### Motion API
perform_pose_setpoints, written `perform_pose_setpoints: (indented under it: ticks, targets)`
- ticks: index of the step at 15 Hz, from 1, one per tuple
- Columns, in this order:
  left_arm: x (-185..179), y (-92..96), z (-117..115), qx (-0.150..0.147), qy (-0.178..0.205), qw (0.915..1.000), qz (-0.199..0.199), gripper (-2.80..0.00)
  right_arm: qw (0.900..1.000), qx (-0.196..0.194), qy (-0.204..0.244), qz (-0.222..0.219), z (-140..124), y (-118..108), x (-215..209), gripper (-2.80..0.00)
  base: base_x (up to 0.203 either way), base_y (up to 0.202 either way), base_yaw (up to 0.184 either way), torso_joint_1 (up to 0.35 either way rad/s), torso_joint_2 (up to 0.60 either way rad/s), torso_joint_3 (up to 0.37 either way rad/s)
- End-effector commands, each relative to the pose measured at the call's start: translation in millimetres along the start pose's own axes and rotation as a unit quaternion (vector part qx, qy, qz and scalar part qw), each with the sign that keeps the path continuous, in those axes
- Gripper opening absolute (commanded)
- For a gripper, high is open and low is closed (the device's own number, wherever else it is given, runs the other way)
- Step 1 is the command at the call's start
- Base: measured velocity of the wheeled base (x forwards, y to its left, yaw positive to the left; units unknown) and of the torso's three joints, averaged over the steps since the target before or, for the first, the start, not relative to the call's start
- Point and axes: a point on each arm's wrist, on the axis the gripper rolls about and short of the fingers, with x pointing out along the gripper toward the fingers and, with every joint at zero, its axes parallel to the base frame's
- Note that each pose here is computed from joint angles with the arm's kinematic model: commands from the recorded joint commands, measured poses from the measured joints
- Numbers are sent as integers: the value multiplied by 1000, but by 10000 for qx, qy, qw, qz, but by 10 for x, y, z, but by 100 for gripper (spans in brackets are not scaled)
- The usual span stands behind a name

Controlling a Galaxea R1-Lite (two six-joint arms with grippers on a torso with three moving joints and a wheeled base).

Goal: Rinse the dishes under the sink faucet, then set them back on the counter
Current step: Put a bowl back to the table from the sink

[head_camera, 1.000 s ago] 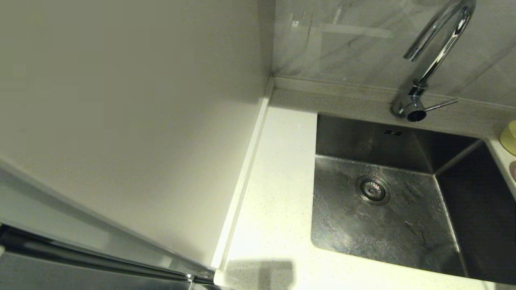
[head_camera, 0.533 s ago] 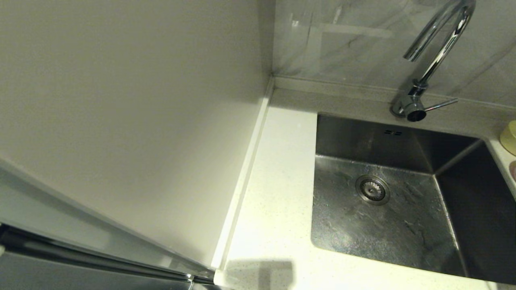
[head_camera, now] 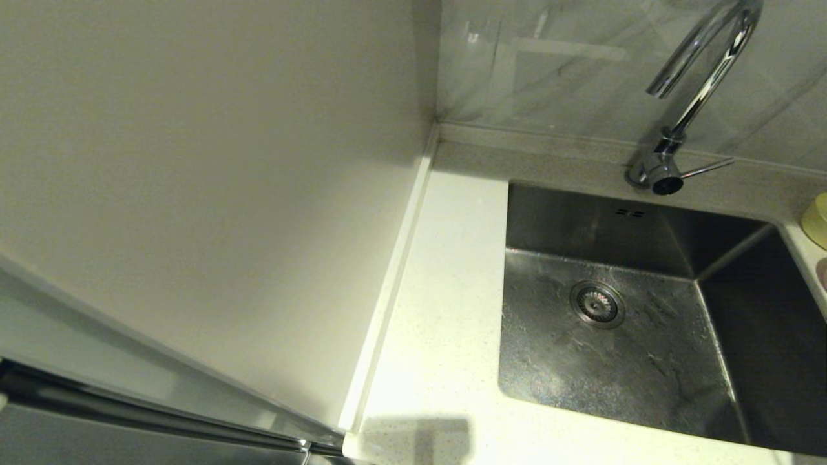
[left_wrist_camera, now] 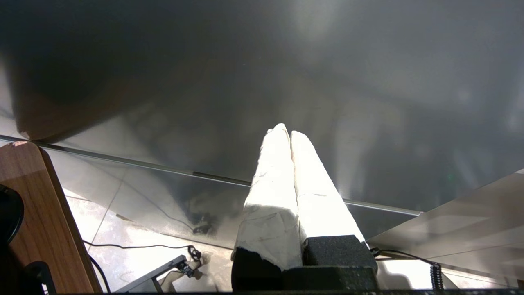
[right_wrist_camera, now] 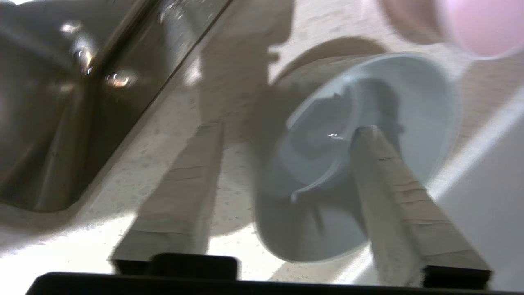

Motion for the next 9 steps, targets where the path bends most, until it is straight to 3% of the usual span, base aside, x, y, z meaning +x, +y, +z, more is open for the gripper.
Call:
perform_pose_setpoints:
  ticks: [1, 6, 9]
  targets:
    - [2, 0, -8, -2, 13, 10000, 1, -280, 9995, 57, -125, -297, 123, -66, -179, 0, 0, 0, 0, 0, 0, 0]
    - [2, 0, -8, -2, 13, 10000, 1, -280, 9919, 501, -689, -945, 468, -169, -666, 0, 0, 0, 0, 0, 0, 0]
    - [2, 0, -8, -2, 13, 10000, 1, -280, 9814, 1500, -1059, -561, 794, 36, -902, 0, 0, 0, 0, 0, 0, 0]
